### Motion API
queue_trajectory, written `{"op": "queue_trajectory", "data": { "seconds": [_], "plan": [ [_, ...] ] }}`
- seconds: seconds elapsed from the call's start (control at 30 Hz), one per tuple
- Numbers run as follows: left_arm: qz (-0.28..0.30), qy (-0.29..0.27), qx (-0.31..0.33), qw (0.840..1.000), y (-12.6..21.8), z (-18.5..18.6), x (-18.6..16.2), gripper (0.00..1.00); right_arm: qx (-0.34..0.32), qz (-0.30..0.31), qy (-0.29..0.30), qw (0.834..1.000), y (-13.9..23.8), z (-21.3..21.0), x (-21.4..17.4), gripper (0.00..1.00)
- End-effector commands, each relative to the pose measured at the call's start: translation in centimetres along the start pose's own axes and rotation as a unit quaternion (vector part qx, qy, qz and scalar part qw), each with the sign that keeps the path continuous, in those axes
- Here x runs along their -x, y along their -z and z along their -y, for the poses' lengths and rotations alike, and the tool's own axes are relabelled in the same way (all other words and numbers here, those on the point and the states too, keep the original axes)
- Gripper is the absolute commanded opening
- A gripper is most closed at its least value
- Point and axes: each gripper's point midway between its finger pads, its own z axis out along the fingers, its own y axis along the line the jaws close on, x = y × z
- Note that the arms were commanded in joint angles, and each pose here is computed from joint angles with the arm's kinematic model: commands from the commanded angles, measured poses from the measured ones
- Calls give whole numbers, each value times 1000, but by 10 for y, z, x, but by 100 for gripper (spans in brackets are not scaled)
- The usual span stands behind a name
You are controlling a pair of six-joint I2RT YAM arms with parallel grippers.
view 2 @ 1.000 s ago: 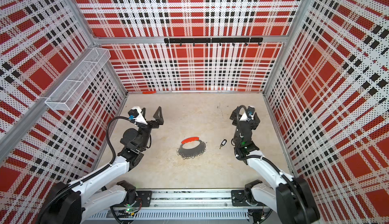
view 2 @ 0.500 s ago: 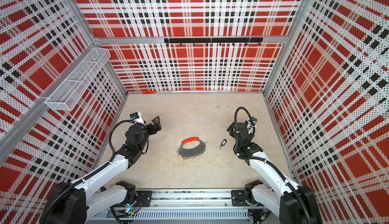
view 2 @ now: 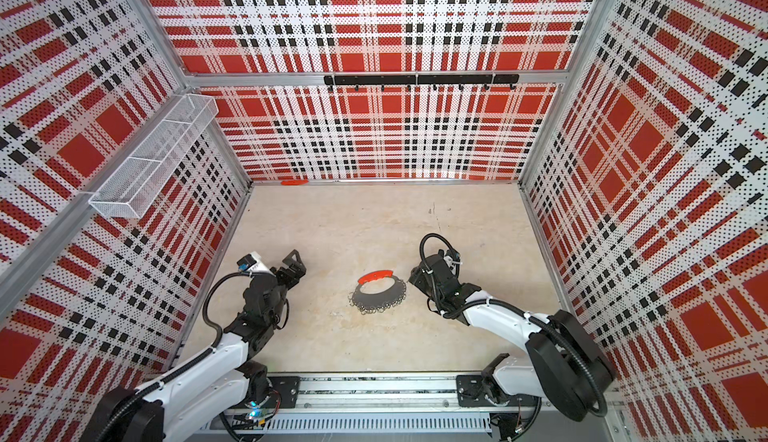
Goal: Put the keys on the keyring
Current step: 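Move the right gripper over the silver keyring disc while the left arm rises, then close the right gripper on the edge of the silver keyring disc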
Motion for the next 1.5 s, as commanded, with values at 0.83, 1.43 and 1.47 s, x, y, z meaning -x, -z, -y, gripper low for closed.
{"op": "queue_trajectory", "data": {
  "seconds": [0.83,1.43,1.47],
  "plan": [
    [39,47,-37,997,0,17,18,99,0,-71,-98,993,-41,-10,-33,45],
    [38,49,-40,997,0,18,18,100,-17,-54,-91,994,-43,-9,-25,32],
    [38,48,-40,997,0,18,18,100,-18,-54,-91,994,-43,-9,-25,32]
  ]
}}
